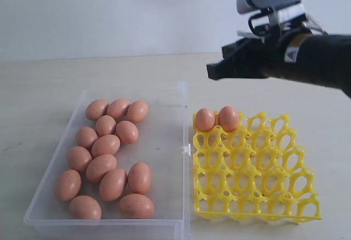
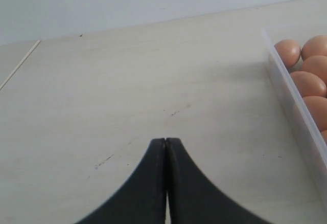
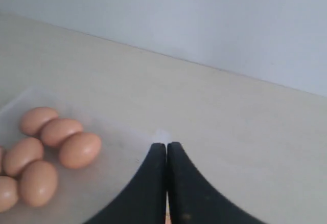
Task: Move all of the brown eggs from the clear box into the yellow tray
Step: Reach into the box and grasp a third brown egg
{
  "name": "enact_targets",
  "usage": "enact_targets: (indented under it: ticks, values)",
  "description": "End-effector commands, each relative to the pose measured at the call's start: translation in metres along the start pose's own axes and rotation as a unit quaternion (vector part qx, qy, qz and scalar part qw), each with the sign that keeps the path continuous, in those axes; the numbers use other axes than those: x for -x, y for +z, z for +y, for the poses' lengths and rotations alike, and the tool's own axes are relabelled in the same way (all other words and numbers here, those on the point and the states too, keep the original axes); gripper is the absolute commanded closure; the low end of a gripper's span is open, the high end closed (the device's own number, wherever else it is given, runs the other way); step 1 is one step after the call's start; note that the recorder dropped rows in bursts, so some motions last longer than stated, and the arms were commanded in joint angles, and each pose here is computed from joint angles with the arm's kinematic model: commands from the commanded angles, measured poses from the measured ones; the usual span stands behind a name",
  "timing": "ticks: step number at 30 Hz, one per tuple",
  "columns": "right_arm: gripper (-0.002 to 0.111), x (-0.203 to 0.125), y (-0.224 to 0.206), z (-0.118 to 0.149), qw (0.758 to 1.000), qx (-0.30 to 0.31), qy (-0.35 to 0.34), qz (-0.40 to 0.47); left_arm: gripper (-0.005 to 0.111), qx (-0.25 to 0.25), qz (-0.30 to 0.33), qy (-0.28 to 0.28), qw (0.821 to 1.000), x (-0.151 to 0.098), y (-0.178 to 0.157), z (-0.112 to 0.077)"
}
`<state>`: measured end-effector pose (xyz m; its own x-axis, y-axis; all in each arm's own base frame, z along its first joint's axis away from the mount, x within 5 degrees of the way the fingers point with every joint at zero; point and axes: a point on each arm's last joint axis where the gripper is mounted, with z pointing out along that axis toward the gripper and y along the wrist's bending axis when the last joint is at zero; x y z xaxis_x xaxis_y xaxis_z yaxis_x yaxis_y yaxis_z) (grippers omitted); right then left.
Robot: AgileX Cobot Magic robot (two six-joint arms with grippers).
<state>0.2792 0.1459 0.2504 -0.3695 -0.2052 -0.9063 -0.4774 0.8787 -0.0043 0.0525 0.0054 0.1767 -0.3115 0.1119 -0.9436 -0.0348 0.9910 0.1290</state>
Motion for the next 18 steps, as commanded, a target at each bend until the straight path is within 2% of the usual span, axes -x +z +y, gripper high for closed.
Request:
enact_targets:
  ticks: [1,6,10,14,18]
  values:
    - [0.108,0.033,-0.002,0.034,0.998,0.036,-0.030,0.041,0.107,-0.002,-0.010,-0.003,1.000,0.002,-0.001,0.000]
    - [0.108,0.035,0.022,0.089,0.987,0.094,-0.045,0.127,0.107,-0.002,-0.010,-0.003,1.000,0.002,-0.001,0.000]
    - [0.105,0.027,0.051,0.123,0.963,0.135,-0.037,0.230,0.107,-0.002,-0.010,-0.003,1.000,0.002,-0.001,0.000]
    - [0.086,0.011,0.081,0.149,0.935,0.155,-0.044,0.316,0.107,-0.002,-0.010,-0.003,1.000,0.002,-0.001,0.000]
    - [0.059,0.006,0.111,0.157,0.932,0.148,-0.060,0.325,0.107,-0.002,-0.010,-0.003,1.000,0.002,-0.001,0.000]
